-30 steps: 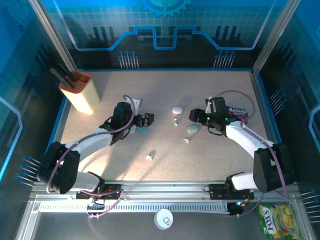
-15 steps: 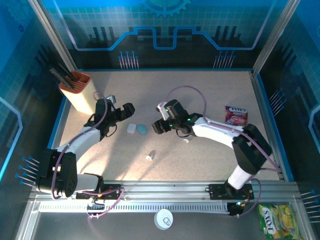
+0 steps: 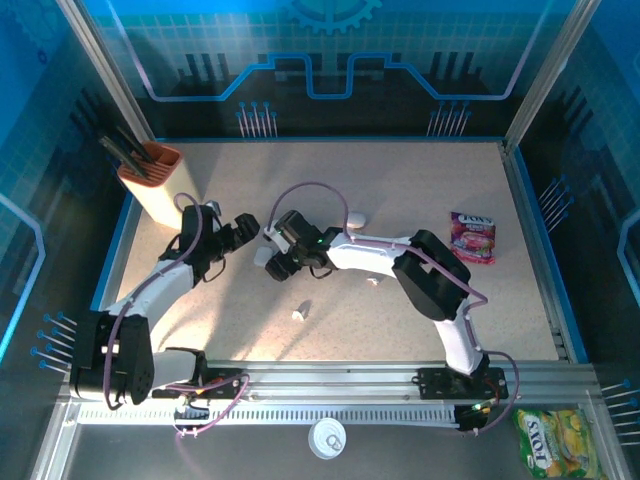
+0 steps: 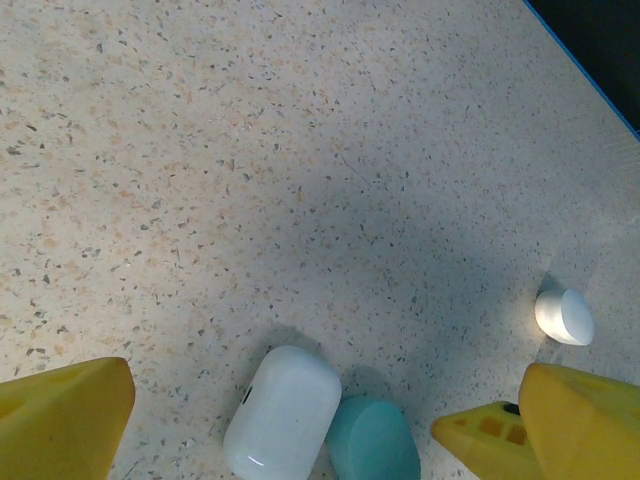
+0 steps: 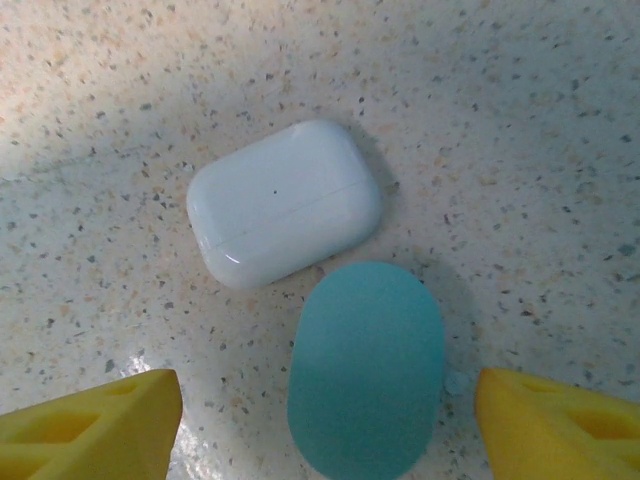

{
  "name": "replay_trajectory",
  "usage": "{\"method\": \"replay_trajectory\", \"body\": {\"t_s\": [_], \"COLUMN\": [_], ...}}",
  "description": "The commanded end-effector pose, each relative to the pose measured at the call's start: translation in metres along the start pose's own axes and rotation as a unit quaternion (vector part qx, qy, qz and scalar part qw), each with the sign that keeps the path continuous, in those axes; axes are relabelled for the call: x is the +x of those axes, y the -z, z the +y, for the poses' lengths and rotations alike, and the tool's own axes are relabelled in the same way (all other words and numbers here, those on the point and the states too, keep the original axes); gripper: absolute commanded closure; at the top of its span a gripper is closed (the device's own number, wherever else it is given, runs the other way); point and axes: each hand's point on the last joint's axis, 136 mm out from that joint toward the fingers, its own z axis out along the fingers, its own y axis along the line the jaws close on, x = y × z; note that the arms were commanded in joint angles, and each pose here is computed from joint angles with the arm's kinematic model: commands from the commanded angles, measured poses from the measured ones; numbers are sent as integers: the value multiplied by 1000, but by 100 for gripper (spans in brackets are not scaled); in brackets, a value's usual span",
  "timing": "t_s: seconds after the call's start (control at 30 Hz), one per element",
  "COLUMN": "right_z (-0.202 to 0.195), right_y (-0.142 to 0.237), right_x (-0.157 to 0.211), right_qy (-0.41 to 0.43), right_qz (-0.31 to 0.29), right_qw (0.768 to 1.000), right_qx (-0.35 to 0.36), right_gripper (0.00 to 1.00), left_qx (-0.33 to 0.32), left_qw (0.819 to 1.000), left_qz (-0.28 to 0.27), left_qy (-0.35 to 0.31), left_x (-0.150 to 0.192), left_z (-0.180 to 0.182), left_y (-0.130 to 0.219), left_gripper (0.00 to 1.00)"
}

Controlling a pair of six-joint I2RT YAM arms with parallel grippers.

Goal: Insert the wireless bluetooth earbuds into the charging case

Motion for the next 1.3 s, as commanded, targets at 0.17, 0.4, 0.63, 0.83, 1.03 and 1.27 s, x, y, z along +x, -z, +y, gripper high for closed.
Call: {"method": "replay_trajectory", "body": {"t_s": [0.17,0.4,0.63,0.83,1.03,1.27], "right_z": [-5,-7,-13,-17,-23,-31], "right_y": [-14,-20,-18,4,36,89], "right_x": [17,22,24,15,7,9], "right_qy": [5,5,-1,-7,-13,13], "right_qz": [36,43,48,26,-17,-50], "right_qw": [999,999,999,1000,999,996], "right_qx": [7,2,5,-6,-35,-71], "right_gripper": [27,36,54,60,61,61], "left_qx": [-6,-3,-3,3,27,136], "left_qw": [1000,1000,1000,999,998,978], "left_qz": [1,1,0,-7,-8,-4], "left_qy": [2,6,-23,-31,-60,-155], "left_x": [3,1,0,-3,-3,4], "left_z": [7,5,4,0,-11,-55], "left_y": [6,5,6,11,18,32], "left_gripper": [1,1,1,1,1,1]}}
